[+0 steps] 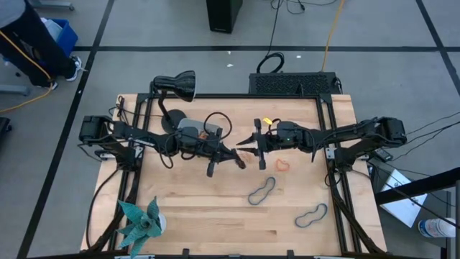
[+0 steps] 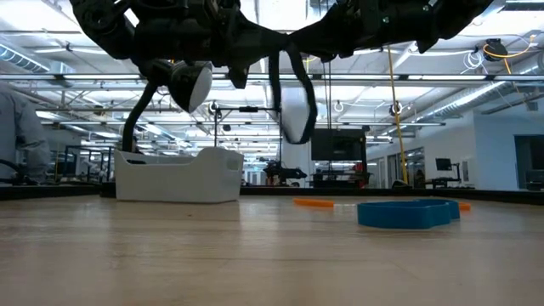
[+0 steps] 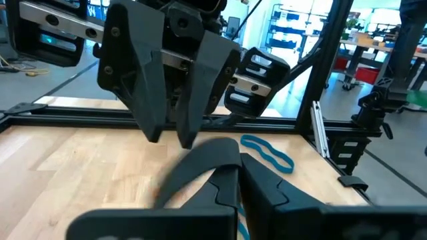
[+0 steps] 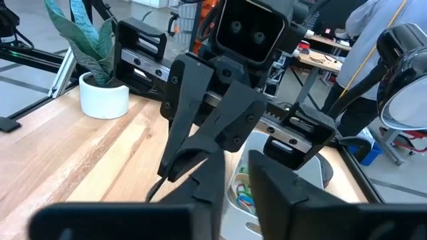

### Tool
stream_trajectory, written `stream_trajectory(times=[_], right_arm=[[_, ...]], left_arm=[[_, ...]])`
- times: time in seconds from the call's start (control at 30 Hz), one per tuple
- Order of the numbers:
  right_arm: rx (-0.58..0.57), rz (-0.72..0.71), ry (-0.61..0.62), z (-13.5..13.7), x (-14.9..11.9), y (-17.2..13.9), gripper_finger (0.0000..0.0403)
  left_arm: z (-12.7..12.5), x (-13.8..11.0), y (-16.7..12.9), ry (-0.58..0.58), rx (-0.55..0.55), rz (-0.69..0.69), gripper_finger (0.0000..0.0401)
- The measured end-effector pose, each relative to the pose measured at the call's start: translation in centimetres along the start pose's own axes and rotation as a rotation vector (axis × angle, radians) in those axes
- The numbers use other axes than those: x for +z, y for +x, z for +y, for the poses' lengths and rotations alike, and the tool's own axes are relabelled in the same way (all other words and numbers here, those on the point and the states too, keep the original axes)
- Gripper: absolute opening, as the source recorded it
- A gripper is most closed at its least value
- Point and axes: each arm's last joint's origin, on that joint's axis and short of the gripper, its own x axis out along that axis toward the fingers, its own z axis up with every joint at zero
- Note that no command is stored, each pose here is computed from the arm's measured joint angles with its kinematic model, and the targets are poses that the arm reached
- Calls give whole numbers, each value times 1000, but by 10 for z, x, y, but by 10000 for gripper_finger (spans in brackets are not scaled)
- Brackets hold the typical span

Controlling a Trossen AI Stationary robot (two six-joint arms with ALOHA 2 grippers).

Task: Pick and place rubber bands into bin
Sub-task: Put the black rubber band into the gray bin

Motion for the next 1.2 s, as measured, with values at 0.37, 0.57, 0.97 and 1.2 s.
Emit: stream_trajectory(times=[0.37, 0.57, 0.97, 1.2], right_arm=[[-84, 133, 14, -2, 6, -24, 158], [-151, 293, 74, -2, 2, -44, 167], [-141, 362, 120, 1, -2, -50, 165], [-142, 342, 98, 0, 0, -50, 164]], left_arm=[[0, -1, 0, -9, 1, 5, 5], [-2, 7, -7, -7, 5, 19, 5], [-23, 64, -89, 11, 221, 94, 6], [-31, 74, -125, 2, 337, 123, 7]])
